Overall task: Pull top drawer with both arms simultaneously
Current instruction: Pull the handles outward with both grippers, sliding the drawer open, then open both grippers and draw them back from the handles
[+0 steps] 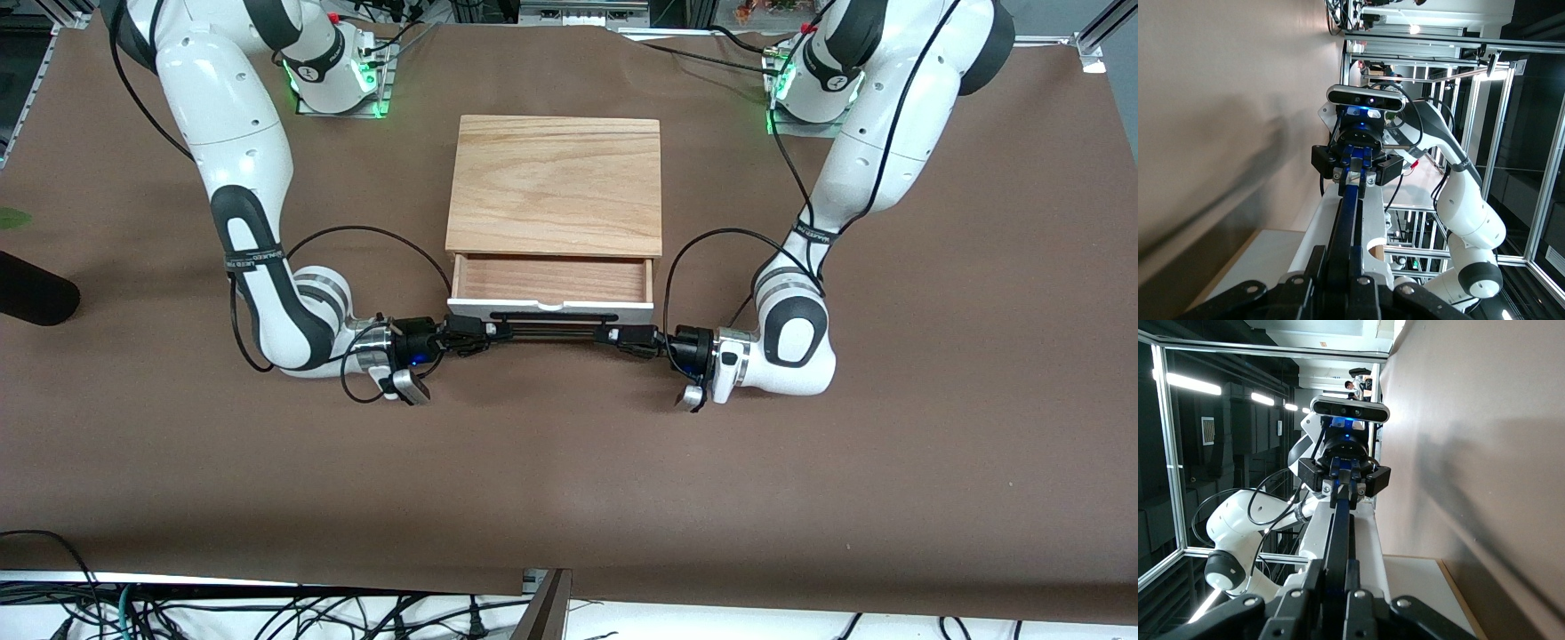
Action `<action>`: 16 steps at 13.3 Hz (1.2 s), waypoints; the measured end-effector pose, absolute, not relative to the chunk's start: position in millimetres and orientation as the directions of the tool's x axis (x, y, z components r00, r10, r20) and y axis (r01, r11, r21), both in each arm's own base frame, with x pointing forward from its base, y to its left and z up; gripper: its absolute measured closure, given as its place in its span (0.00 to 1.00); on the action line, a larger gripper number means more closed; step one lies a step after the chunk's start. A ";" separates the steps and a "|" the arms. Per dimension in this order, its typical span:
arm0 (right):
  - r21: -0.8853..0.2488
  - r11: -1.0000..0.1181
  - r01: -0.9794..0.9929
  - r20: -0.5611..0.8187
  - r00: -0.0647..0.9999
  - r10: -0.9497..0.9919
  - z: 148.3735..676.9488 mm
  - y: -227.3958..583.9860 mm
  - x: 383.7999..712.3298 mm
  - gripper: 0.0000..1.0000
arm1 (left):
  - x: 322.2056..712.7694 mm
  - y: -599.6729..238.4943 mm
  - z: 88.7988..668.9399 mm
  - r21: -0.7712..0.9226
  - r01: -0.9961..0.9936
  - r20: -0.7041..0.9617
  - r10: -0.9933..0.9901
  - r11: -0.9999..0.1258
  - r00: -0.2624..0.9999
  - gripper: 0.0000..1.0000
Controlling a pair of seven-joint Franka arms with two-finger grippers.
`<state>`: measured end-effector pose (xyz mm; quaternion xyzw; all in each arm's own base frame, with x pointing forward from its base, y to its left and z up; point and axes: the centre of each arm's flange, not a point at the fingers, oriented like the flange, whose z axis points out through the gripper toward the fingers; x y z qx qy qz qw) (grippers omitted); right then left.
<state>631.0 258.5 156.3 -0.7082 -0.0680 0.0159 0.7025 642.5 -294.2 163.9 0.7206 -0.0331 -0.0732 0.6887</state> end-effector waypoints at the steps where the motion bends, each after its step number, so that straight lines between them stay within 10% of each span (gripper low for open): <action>1: -0.997 -0.006 0.075 0.074 0.991 0.116 156.8 258.8 636.0 0.83 | 646.7 -293.6 164.8 0.997 0.053 -0.060 -0.143 -0.052 0.988 0.82; 9: -0.996 -0.026 0.079 0.077 0.994 0.074 159.5 258.3 671.7 0.83 | 664.8 -292.3 168.9 0.997 0.047 -0.053 -0.112 -0.063 0.992 0.78; 13: -0.997 -0.032 0.069 0.067 0.995 0.069 148.4 258.4 680.3 0.82 | 668.6 -296.7 171.7 0.999 -0.006 0.002 -0.096 -0.040 0.995 0.34; 16: -0.994 -0.062 0.094 0.096 0.995 -0.022 155.3 229.8 705.1 0.53 | 666.4 -299.6 172.3 0.996 -0.093 0.091 -0.110 -0.013 0.990 0.02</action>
